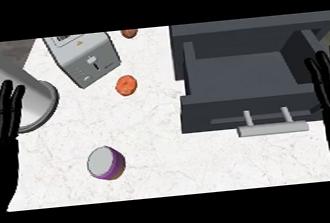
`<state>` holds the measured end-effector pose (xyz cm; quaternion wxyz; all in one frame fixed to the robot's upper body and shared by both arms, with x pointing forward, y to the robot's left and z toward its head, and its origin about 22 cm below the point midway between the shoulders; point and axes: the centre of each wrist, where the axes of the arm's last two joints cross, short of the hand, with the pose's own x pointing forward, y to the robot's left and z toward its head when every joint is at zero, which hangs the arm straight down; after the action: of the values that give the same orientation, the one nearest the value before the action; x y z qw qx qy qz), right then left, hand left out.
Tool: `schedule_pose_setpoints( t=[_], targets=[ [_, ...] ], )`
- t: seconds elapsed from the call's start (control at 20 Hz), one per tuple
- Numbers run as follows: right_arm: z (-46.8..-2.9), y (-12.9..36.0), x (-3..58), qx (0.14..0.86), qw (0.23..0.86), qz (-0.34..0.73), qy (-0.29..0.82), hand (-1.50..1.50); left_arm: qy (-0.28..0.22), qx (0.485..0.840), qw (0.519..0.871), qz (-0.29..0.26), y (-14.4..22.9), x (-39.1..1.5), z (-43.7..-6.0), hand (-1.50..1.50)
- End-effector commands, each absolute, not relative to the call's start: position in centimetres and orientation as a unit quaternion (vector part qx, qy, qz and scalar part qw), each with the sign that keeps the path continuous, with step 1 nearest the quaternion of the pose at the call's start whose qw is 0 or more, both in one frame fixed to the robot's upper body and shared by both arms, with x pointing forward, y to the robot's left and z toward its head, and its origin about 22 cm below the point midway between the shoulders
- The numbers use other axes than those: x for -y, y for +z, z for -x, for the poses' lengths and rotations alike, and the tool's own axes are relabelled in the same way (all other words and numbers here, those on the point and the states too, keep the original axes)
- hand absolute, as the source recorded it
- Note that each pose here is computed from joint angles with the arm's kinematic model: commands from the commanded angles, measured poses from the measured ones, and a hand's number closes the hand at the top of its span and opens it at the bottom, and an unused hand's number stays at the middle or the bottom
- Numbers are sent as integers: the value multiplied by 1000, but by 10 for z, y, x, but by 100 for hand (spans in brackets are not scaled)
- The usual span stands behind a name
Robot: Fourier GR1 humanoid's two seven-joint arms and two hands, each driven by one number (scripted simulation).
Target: Pick up the can, place it into the drawer and close the drawer
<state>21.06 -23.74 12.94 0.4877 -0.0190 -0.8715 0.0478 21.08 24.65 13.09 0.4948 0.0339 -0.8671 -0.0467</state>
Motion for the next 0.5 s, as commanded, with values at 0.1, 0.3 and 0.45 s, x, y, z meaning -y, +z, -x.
schedule_pose_setpoints(
  t=[0.1,0.3,0.45],
  targets=[
    [-215,130,230,877,479,20,31,-150,14,863,491,-119,121,-214,-186,-150],
    [-207,98,256,802,592,76,-27,-150,154,754,605,-204,95,-245,-159,-150],
    [-203,106,256,786,614,69,-31,-150,185,719,634,-216,94,-227,-139,-150]
  ],
)
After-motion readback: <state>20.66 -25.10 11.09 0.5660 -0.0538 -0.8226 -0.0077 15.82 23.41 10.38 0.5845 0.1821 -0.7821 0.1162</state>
